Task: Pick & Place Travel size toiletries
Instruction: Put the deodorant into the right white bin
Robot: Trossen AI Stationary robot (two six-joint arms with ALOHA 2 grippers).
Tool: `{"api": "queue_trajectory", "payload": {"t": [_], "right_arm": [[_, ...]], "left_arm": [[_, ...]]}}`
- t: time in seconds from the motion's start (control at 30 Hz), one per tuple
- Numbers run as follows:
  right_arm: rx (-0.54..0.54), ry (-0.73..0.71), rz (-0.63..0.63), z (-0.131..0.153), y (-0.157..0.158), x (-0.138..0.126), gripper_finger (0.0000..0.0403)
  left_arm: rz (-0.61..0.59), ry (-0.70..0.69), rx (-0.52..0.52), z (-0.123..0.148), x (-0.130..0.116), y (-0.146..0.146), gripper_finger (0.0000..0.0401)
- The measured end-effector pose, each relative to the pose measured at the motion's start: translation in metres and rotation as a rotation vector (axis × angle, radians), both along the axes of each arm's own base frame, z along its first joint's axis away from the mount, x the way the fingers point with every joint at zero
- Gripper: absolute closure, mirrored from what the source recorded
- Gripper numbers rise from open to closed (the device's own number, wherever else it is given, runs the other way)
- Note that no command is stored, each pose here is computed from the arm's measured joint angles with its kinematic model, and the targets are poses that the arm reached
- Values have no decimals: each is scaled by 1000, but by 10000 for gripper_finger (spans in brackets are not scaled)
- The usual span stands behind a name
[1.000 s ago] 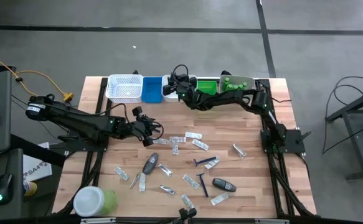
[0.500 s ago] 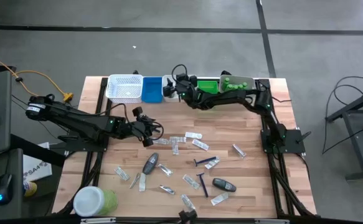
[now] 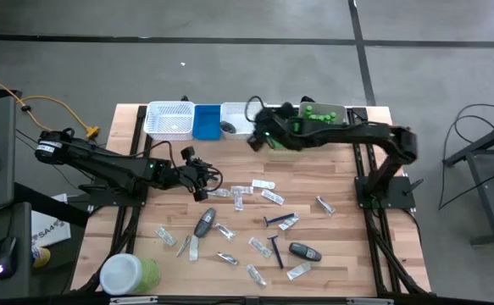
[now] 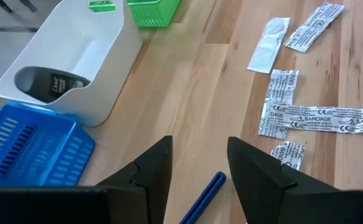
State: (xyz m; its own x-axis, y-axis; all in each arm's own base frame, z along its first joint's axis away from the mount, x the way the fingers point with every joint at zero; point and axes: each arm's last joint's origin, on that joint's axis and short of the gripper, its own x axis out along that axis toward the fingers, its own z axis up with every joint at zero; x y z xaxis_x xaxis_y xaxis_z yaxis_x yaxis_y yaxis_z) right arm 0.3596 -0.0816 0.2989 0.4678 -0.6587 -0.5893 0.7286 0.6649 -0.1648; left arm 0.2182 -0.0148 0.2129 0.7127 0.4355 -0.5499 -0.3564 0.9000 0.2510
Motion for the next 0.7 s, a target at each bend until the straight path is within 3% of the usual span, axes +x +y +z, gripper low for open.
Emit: {"api": "queue_trajectory", "payload": {"t": [0.2,0.4,0.7], "right_arm": [[207,137,24,8,48,-37,172],[360,261,75,-1,104,-54,172],[574,413,212,-39,179,-81,172]], "left_arm": [[0,-2,0,0,0,0,249],[-2,-5,2,0,0,0,249],[-7,-5,-1,0,0,0,249]]}}
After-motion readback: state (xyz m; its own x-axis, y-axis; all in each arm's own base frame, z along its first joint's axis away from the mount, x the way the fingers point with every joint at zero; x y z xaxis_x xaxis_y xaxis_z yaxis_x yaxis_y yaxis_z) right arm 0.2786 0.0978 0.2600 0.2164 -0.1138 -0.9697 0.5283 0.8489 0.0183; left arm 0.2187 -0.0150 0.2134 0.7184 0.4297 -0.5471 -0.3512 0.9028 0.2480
